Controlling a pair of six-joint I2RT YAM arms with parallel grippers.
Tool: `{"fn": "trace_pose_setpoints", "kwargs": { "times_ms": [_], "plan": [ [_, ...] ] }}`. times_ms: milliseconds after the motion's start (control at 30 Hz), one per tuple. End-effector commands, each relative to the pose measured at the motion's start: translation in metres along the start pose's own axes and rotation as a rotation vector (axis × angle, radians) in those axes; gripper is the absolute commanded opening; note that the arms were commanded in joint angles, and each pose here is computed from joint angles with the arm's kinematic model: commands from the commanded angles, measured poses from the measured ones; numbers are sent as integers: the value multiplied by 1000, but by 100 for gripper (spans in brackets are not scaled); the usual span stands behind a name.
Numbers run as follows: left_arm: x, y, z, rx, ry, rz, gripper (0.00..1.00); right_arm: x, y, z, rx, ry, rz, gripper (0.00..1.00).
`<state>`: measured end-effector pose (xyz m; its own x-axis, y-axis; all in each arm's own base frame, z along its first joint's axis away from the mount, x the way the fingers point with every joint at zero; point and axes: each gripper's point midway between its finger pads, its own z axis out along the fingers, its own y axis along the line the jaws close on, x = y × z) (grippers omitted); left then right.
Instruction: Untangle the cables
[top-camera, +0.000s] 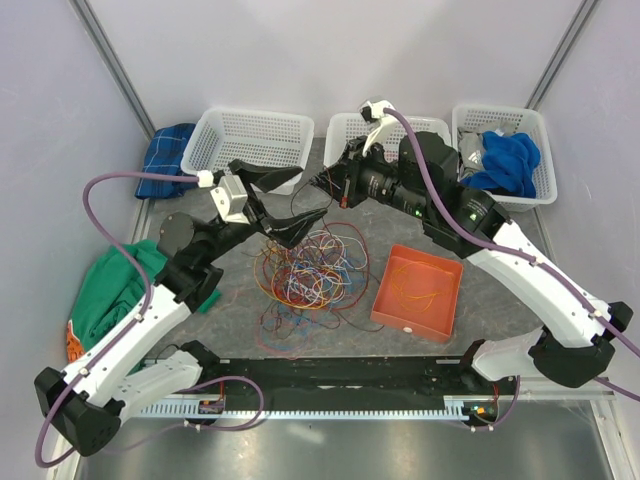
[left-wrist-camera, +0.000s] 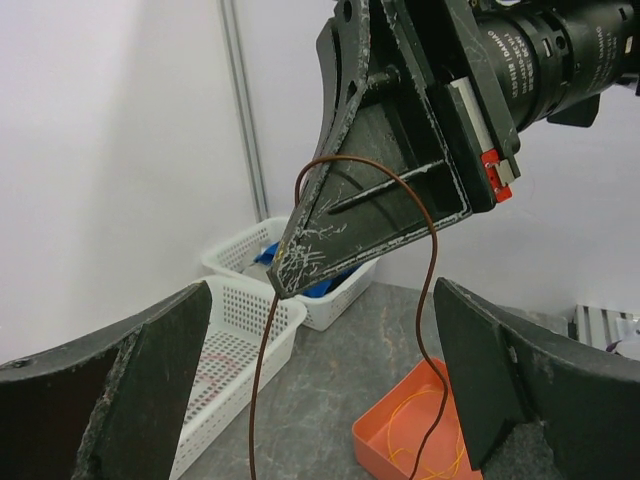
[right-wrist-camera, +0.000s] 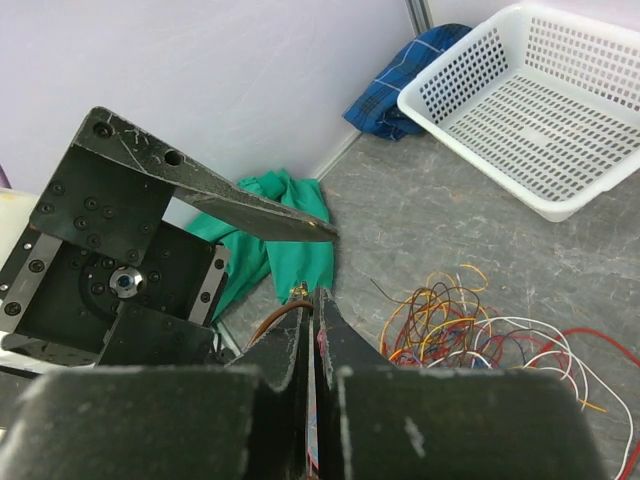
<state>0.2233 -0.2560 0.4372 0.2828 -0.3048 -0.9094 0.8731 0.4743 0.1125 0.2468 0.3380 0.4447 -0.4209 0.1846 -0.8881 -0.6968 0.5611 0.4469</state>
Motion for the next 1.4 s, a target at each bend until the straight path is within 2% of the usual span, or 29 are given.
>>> {"fn": "trace_pose_setpoints", "kwargs": {
  "times_ms": [0,433,467,533,567,633,667,700,733,833,1000,1033,1100,1133,1200,1233,1300,1367],
  "plan": [
    [-12,-9,3,49,-65,-37,100,-8,11,-8,-32,-23,-5,0],
    [21,3,13,6,25,-42,99,3,24,-5,-54,-3,-7,0],
    [24,5,13,0,42,-42,89,2,25,-7,-57,-6,-9,0],
    [23,6,12,-9,46,-28,78,3,22,-8,-44,-8,-13,0],
    [22,6,11,-7,54,-20,65,3,21,-10,-40,-12,-13,0],
    [21,6,9,-12,62,-10,52,2,18,-11,-28,-19,-19,0],
    [16,7,8,-17,58,1,40,2,17,-13,-24,-21,-21,0],
    [17,7,7,-21,69,1,34,0,17,-14,-22,-27,-22,0],
    [17,7,5,-25,71,4,22,1,15,-15,-13,-28,-24,0],
    [15,9,2,-46,77,5,2,1,14,-17,-8,-32,-28,0],
    [9,8,-2,-53,71,3,2,2,11,-19,6,-34,-31,0],
    [11,8,-2,-60,80,-3,2,3,10,-20,8,-35,-33,3],
    [7,13,-2,-85,84,-7,2,-1,4,-24,41,-56,-35,36],
    [12,14,-2,-93,109,-21,2,-1,3,-26,47,-60,-38,59],
    [5,19,1,-119,113,-33,2,-2,-2,-31,71,-73,-38,76],
    [3,22,2,-132,116,-38,2,-2,-4,-32,80,-76,-40,87],
    [2,30,7,-168,134,-62,2,-1,-11,-36,120,-78,-42,98],
    [2,42,14,-225,157,-85,2,1,-20,-39,160,-74,-53,98]
  ]
}}
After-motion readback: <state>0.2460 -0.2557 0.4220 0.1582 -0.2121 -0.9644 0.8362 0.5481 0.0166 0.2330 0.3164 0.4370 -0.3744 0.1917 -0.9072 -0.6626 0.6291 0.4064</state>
